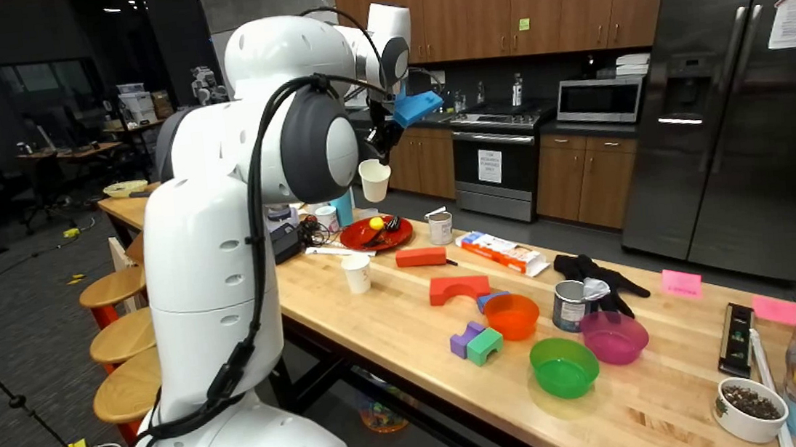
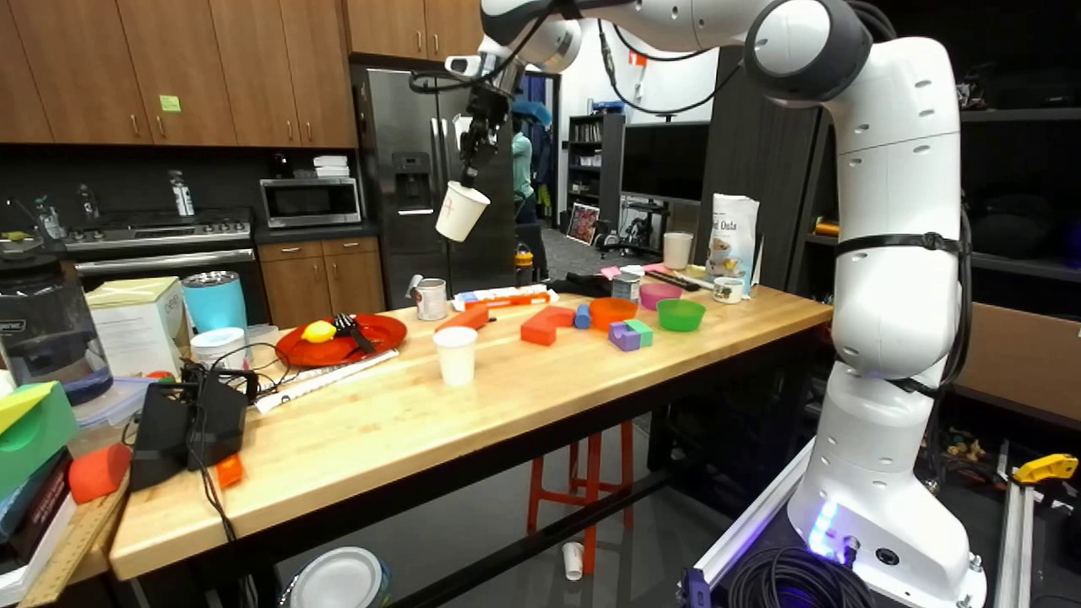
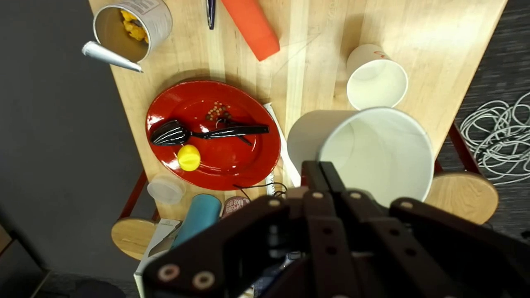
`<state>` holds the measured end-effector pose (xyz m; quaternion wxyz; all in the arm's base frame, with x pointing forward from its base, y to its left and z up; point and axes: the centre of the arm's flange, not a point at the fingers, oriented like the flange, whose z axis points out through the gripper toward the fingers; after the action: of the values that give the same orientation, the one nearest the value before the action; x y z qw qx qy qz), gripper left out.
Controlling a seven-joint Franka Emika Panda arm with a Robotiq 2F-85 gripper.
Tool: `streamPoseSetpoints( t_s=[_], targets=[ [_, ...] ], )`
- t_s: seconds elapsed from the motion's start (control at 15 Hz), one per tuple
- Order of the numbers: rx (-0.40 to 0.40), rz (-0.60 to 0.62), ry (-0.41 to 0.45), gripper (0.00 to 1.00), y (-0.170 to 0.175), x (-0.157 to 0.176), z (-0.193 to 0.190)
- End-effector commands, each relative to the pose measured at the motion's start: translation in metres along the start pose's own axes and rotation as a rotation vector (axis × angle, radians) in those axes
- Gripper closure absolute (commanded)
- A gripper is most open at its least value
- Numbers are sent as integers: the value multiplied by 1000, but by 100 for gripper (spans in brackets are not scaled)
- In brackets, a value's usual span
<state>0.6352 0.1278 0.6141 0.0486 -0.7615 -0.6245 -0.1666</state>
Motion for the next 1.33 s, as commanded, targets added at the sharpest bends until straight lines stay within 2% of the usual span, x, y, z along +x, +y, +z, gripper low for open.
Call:
streamPoseSetpoints(
  t_s=[0.0,0.2,0.6,1.27],
  targets=[
    [52,-17,29,99,3,5,14],
    [108,-17,60,99,3,10,38],
    [236,39,69,99,-8,13,75],
    [351,91,113,99,-20,25,111]
  ],
)
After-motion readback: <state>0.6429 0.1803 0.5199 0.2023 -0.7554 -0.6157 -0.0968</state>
